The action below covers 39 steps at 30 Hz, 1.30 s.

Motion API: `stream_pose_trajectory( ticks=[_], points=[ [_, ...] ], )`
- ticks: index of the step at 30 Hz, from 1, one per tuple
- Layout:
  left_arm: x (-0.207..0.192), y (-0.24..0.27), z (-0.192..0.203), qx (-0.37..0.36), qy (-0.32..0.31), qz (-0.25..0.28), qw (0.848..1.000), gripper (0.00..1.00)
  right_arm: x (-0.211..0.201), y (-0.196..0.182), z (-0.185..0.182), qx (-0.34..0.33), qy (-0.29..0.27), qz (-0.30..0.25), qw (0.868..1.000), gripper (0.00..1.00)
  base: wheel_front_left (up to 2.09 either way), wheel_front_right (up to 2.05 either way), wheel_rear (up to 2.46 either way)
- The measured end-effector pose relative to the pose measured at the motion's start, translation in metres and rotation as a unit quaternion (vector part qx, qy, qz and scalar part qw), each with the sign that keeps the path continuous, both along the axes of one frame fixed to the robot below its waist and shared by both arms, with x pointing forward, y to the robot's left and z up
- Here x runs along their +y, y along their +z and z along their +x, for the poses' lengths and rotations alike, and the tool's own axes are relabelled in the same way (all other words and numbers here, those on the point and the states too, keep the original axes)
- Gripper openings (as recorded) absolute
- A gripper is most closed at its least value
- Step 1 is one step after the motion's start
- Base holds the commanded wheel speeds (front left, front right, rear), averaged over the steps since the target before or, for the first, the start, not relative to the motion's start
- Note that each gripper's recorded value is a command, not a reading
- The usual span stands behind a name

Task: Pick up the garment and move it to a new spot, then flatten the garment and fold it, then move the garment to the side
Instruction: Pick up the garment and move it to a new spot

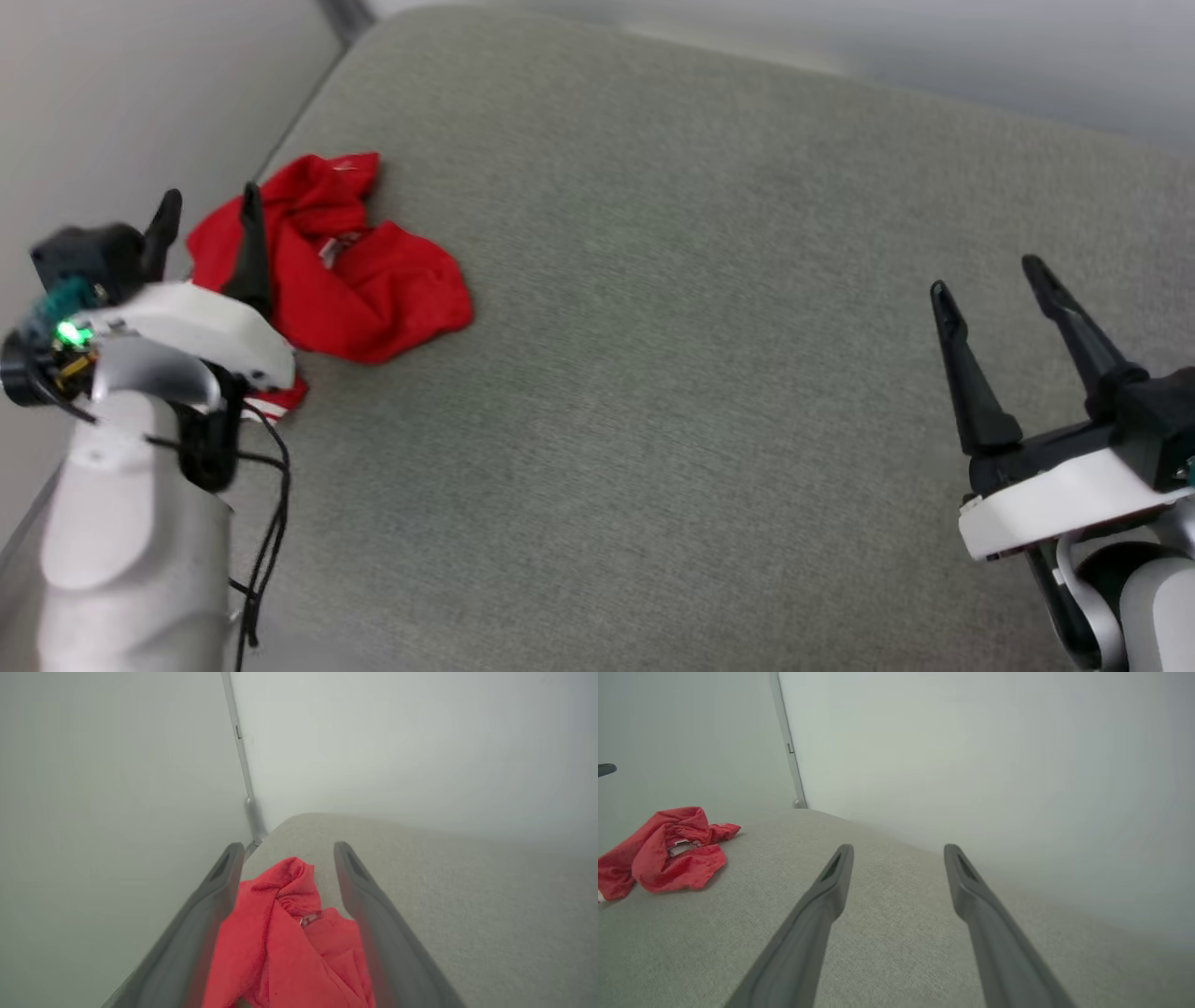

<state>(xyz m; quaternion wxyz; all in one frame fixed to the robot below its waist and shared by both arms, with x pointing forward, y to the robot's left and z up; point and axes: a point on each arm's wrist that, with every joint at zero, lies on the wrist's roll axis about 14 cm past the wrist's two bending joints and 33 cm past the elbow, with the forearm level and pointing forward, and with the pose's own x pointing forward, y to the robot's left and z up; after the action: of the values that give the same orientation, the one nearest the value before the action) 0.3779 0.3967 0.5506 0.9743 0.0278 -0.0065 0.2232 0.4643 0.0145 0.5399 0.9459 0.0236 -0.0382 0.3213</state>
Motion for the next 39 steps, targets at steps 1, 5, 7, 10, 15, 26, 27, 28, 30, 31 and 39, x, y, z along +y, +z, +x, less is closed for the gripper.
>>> stream_pose_trajectory(
  ticks=[1, 5, 7, 10, 15, 26, 27, 28, 30, 31, 39],
  points=[
    [0.004, -0.007, 0.007, 0.023, -0.001, -0.008, 1.000, 1.00, -0.004, -0.004, 0.003, 0.003, -0.005, 0.000, 1.000, 1.00, 0.00, 0.00, 0.00],
    [0.018, -0.043, 0.029, 0.124, -0.001, -0.044, 0.991, 1.00, -0.022, -0.021, 0.017, 0.019, -0.029, -0.003, 0.999, 1.00, 0.00, 0.00, 0.00],
    [0.025, -0.062, 0.036, 0.176, 0.002, -0.062, 0.982, 1.00, -0.029, -0.031, 0.022, 0.028, -0.038, -0.004, 0.999, 1.00, 0.00, 0.00, 0.00],
    [0.030, -0.094, 0.039, 0.260, 0.004, -0.087, 0.962, 1.00, -0.037, -0.045, 0.029, 0.040, -0.049, -0.005, 0.998, 1.00, 0.00, 0.00, 0.00],
    [0.038, -0.135, 0.036, 0.354, 0.018, -0.118, 0.928, 1.00, -0.045, -0.064, 0.040, 0.053, -0.058, -0.005, 0.997, 1.00, 0.00, 0.00, 0.00],
    [0.037, -0.196, 0.012, 0.472, 0.048, -0.195, 0.858, 0.49, -0.062, -0.088, 0.051, 0.070, -0.079, -0.010, 0.994, 1.00, 0.00, 0.00, 0.00],
    [0.036, -0.196, 0.013, 0.470, 0.047, -0.197, 0.859, 0.42, -0.063, -0.088, 0.052, 0.071, -0.081, -0.011, 0.994, 1.00, 0.00, 0.00, 0.00],
    [0.036, -0.195, 0.014, 0.468, 0.046, -0.196, 0.861, 0.10, -0.063, -0.088, 0.052, 0.070, -0.082, -0.010, 0.994, 1.00, 0.00, 0.00, 0.00],
    [0.037, -0.191, 0.017, 0.457, 0.047, -0.191, 0.868, 0.00, -0.064, -0.085, 0.052, 0.067, -0.084, -0.009, 0.994, 1.00, 0.00, 0.00, 0.00],
    [0.039, -0.187, 0.018, 0.449, 0.049, -0.185, 0.873, 0.00, -0.064, -0.083, 0.051, 0.064, -0.084, -0.007, 0.994, 1.00, 0.00, 0.00, 0.00],
    [0.051, -0.117, 0.056, 0.302, 0.042, -0.097, 0.947, 0.00, -0.062, -0.051, 0.046, 0.034, -0.092, 0.010, 0.995, 1.00, 0.00, 0.00, 0.00]
  ],
)
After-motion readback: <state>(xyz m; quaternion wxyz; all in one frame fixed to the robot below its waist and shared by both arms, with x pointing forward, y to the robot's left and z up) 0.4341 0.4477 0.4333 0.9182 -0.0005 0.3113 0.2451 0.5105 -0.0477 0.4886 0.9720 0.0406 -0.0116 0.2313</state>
